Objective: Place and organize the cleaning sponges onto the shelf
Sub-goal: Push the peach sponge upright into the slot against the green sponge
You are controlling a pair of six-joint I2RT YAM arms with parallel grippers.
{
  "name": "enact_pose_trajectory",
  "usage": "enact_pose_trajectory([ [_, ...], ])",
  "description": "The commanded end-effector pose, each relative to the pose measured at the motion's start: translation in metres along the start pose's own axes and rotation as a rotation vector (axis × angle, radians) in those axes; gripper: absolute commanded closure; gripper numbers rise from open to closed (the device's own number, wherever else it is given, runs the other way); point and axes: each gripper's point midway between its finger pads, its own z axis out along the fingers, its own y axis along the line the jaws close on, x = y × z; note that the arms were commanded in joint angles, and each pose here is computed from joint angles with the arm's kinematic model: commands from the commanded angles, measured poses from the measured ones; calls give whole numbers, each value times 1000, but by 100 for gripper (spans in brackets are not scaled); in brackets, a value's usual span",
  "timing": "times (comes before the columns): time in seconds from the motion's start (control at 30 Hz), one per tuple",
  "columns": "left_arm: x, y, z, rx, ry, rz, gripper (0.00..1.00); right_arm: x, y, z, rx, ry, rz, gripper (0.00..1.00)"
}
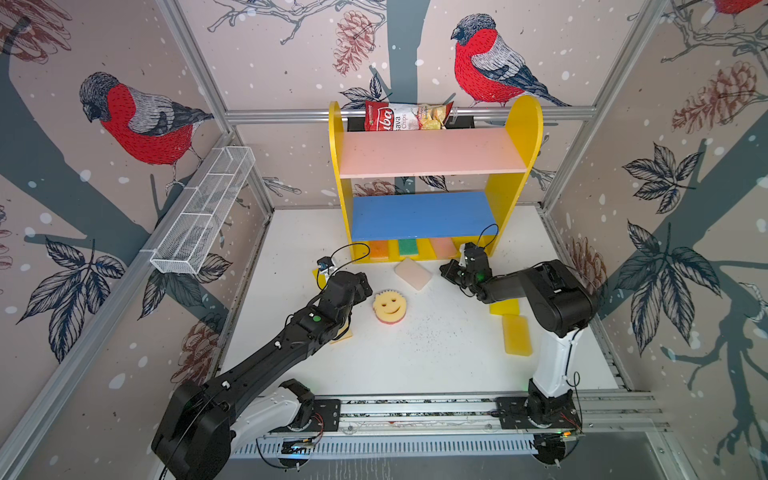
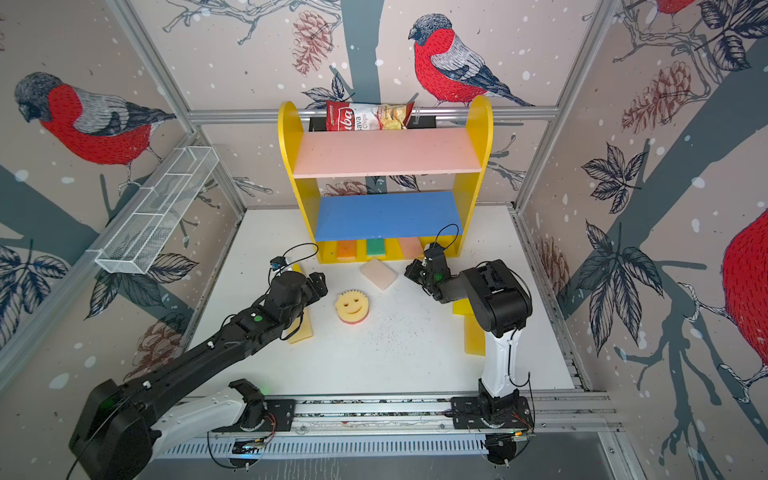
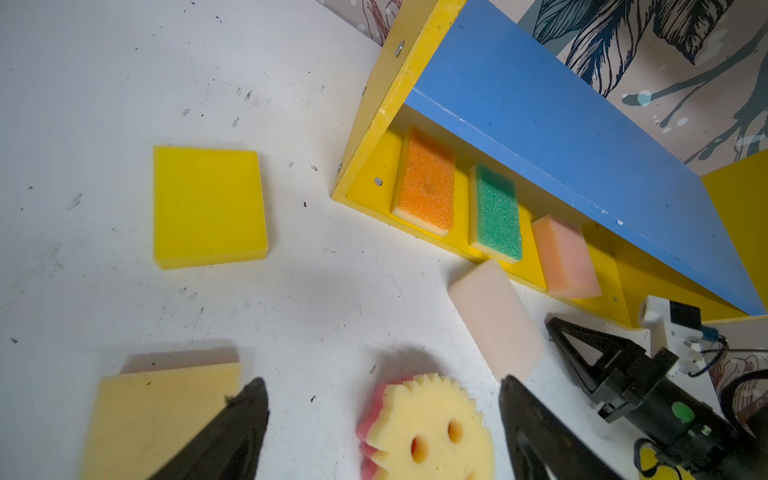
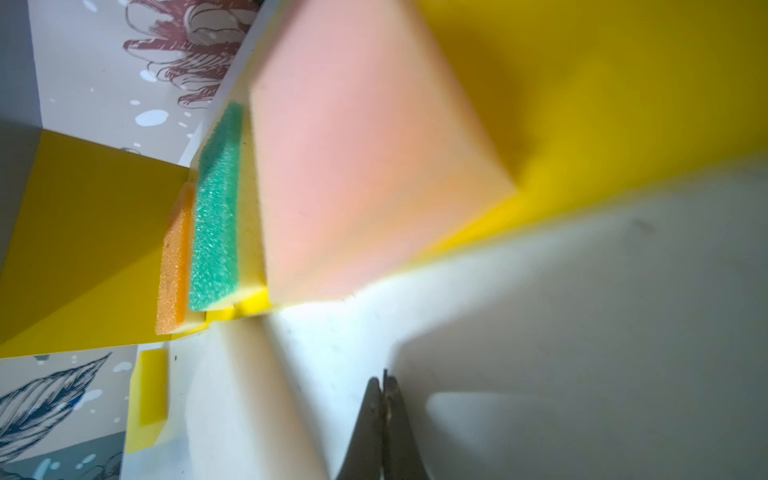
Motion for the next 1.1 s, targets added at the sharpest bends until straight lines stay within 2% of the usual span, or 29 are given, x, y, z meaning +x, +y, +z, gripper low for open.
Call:
enact_pose_trajectory([
  [0.0,-3,3,-2,-12,-16,-1,14,3,-16,-14,28,-1,21,100],
  [0.2,-3,0,0,-1,-7,-8,14,2,-24,-16,45,6,32,100],
  [0.47,0,3,-3,1,-1,-22,15,-11,-23,7,23,-17,66,100],
  [1.07,5,8,0,-17,5,-17,15,-1,-20,47,11,-21,143,100],
])
